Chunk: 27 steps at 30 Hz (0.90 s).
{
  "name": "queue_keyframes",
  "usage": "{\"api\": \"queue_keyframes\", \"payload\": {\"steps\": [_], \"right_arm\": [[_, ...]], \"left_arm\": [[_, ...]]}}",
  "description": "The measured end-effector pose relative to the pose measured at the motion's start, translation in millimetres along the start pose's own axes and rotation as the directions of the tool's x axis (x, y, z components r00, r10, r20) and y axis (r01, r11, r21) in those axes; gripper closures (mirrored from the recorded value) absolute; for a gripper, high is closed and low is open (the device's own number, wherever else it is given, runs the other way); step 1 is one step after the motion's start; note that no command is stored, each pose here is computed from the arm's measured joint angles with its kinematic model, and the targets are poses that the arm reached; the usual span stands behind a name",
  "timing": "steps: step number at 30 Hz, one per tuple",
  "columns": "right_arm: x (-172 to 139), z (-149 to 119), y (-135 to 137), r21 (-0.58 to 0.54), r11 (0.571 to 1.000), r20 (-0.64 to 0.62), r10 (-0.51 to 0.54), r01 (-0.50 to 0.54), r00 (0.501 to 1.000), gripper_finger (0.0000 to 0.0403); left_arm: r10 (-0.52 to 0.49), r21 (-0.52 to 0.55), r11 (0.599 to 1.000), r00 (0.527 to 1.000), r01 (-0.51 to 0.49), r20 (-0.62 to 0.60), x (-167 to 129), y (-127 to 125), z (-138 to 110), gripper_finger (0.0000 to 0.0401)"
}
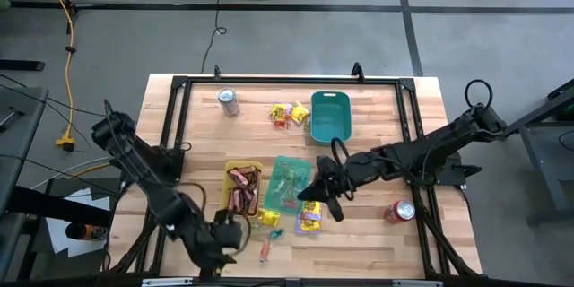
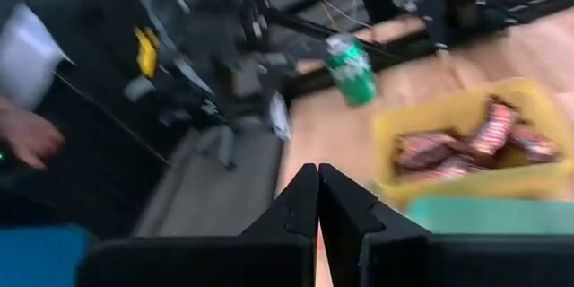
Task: Sort candy
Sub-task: Put the orange gummy into the light blue bin
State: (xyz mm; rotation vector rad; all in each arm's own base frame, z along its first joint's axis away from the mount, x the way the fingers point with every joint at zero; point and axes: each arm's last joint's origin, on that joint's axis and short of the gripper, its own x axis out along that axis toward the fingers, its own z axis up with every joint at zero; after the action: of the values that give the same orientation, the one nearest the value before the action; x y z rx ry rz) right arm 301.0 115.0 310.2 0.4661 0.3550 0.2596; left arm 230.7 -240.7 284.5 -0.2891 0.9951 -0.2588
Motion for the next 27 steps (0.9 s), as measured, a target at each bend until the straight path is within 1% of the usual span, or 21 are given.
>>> {"api": "queue_keyframes", "payload": {"steps": [3,5,7,11,13,15,18,20,21,24,27], "right_arm": [[-0.6,0.6,10.9,0.072,0.997,0.064,0.014,-0.019,0.998,0.0396],[-1.4,-1.7,18.6,0.109,0.994,0.099,-0.005,-0.006,0.995,0.0396],[-2.4,-5.7,26.3,0.136,0.991,0.115,-0.015,-0.001,0.993,0.0396],[-4.9,-16.0,42.0,0.128,0.991,0.094,0.015,-0.027,0.995,0.0396],[-6.5,-21.0,49.5,0.122,0.992,0.091,0.019,-0.030,0.996,0.0396],[-8.3,-25.3,55.8,0.111,0.994,0.101,0.004,-0.015,0.995,0.0396],[-10.5,-30.6,62.3,0.100,0.995,0.104,-0.013,0.002,0.995,0.0396],[-11.3,-33.8,64.7,0.094,0.996,0.089,-0.013,0.005,0.996,0.0396],[-11.8,-35.6,65.9,0.090,0.996,0.080,-0.012,0.005,0.997,0.0396],[-12.7,-40.4,67.6,0.077,0.997,0.048,-0.018,0.014,0.999,0.0396],[-13.2,-43.9,67.6,0.066,0.997,0.021,-0.029,0.028,0.999,0.0396]], "left_arm": [[0.049,0.122,0.991,0.999,-0.049,-0.001,8.4,-9.9,-0.8,0.0240],[0.060,0.200,0.978,0.997,-0.067,0.041,14.1,-18.0,-0.3,0.0240],[0.046,0.282,0.957,0.995,-0.070,0.091,21.1,-26.1,-0.1,0.0240],[-0.005,0.412,0.910,0.990,-0.053,0.138,41.9,-38.3,-2.4,0.0240],[0.010,0.471,0.879,0.991,-0.072,0.134,53.8,-38.6,-4.8,0.0240],[0.065,0.512,0.850,0.990,-0.123,0.129,67.2,-34.6,-7.5,0.0240],[0.135,0.533,0.827,0.984,-0.177,0.117,88.4,-25.3,-8.2,0.0240],[0.162,0.541,0.819,0.982,-0.191,0.102,101.7,-19.3,-8.3,0.0240],[0.172,0.555,0.809,0.981,-0.195,0.093,108.7,-16.6,-8.9,0.0240],[0.216,0.614,0.761,0.974,-0.208,0.062,127.4,-8.3,-13.1,0.0240],[0.245,0.620,0.755,0.969,-0.215,0.037,141.0,-1.1,-15.6,0.0240]]}}
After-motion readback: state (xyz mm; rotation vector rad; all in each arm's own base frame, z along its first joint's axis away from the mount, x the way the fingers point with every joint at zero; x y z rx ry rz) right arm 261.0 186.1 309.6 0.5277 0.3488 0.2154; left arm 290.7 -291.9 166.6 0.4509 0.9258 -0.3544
